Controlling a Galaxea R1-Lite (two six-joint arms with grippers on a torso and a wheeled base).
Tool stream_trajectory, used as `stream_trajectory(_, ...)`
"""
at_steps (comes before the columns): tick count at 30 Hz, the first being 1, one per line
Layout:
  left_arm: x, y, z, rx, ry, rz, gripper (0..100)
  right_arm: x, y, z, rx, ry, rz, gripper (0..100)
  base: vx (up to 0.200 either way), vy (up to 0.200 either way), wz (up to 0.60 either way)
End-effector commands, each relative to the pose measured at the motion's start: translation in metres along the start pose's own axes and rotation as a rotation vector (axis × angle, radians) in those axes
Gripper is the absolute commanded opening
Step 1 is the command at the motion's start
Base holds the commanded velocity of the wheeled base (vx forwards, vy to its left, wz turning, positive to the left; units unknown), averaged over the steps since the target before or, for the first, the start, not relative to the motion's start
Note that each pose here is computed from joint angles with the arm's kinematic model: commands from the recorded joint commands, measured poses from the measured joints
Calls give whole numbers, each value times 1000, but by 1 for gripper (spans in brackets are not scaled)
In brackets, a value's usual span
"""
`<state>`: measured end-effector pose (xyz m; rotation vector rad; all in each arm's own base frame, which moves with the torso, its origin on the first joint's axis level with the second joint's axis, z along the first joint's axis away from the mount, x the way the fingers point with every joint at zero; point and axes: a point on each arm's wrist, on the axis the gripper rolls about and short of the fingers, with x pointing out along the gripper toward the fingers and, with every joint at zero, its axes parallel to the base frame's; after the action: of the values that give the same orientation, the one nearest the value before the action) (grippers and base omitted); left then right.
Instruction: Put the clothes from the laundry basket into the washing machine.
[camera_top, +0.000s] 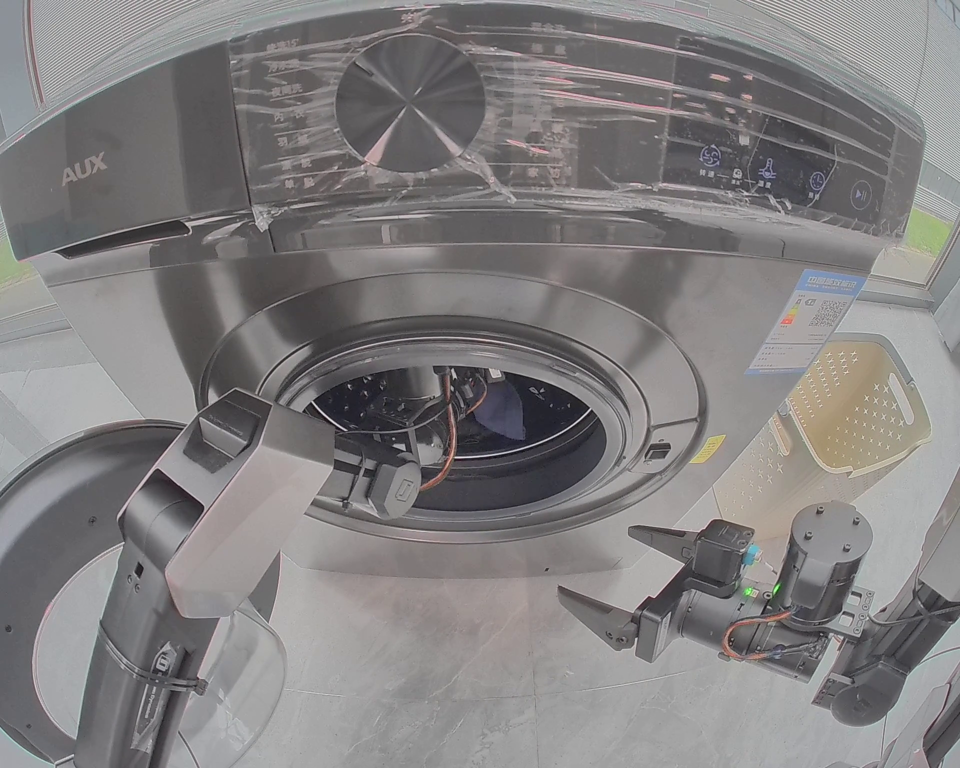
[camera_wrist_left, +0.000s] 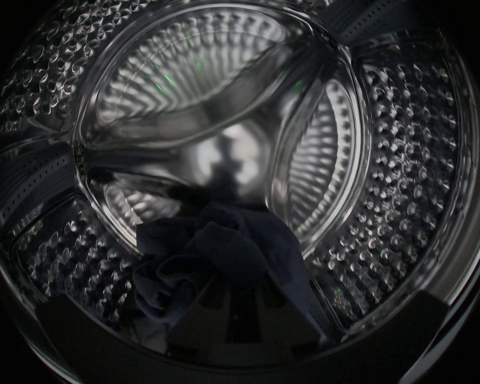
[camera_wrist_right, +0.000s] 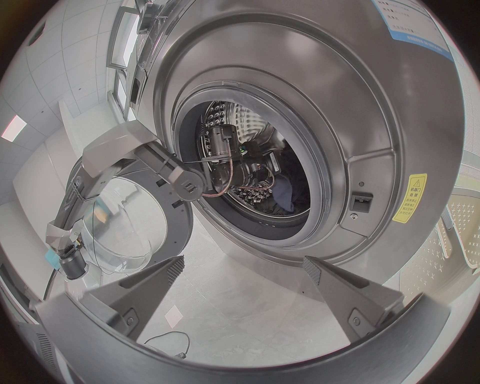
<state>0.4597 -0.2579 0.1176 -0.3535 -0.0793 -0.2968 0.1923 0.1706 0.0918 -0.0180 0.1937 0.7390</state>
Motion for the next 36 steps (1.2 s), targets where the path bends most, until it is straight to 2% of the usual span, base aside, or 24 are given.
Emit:
stream_trajectory(1,20,15,-8,6,-80,29,0,0,1,-1,0,3,3,100,0,0,0)
stream_trajectory(3,24,18,-5,13,-107,43,0,0,1,-1,0,3,3,100,0,0,0)
stream_trajectory(5,28,33,-13,39,-108,84,0,0,1,-1,0,3,3,100,0,0,0)
stream_trajectory(7,29,37,-14,39,-113,89,0,0,1,-1,0,3,4,100,0,0,0)
stream_trajectory(13,29,41,-24,43,-103,93,0,1,1,-2,0,9,4,100,0,0,0)
stream_trajectory(18,28,34,-24,41,-99,82,0,1,1,-3,0,11,5,100,0,0,0)
stream_trajectory(19,28,32,-24,41,-98,79,100,1,1,-3,1,12,5,100,0,0,0)
stream_trajectory(21,27,30,-25,42,-96,75,100,1,1,-3,0,11,4,100,0,0,0)
stream_trajectory(25,22,5,-25,31,-90,34,100,1,1,-2,0,11,4,100,0,0,0)
stream_trajectory(26,22,5,-25,32,-85,34,100,1,1,-2,0,11,5,100,0,0,0)
stream_trajectory(27,17,-1,-28,39,-61,27,100,1,0,-2,0,11,4,100,0,0,0)
stream_trajectory(30,-3,-11,-36,89,53,18,100,0,-2,-2,2,7,-2,100,0,0,0)
stream_trajectory(31,-4,-11,-35,94,59,16,100,0,-2,-2,0,7,-2,100,0,0,0)
stream_trajectory(32,-12,-13,-37,133,88,8,100,0,-2,-1,1,6,-2,100,0,0,0)
stream_trajectory(33,-15,-15,-35,153,93,5,100,-1,-3,-1,1,7,-3,100,0,0,0)
stream_trajectory(35,-15,-15,-35,158,95,5,100,-1,-3,-1,1,6,-3,100,0,0,0)
stream_trajectory(36,-22,-17,-21,199,83,2,100,-3,-3,-1,2,9,-7,100,0,0,0)
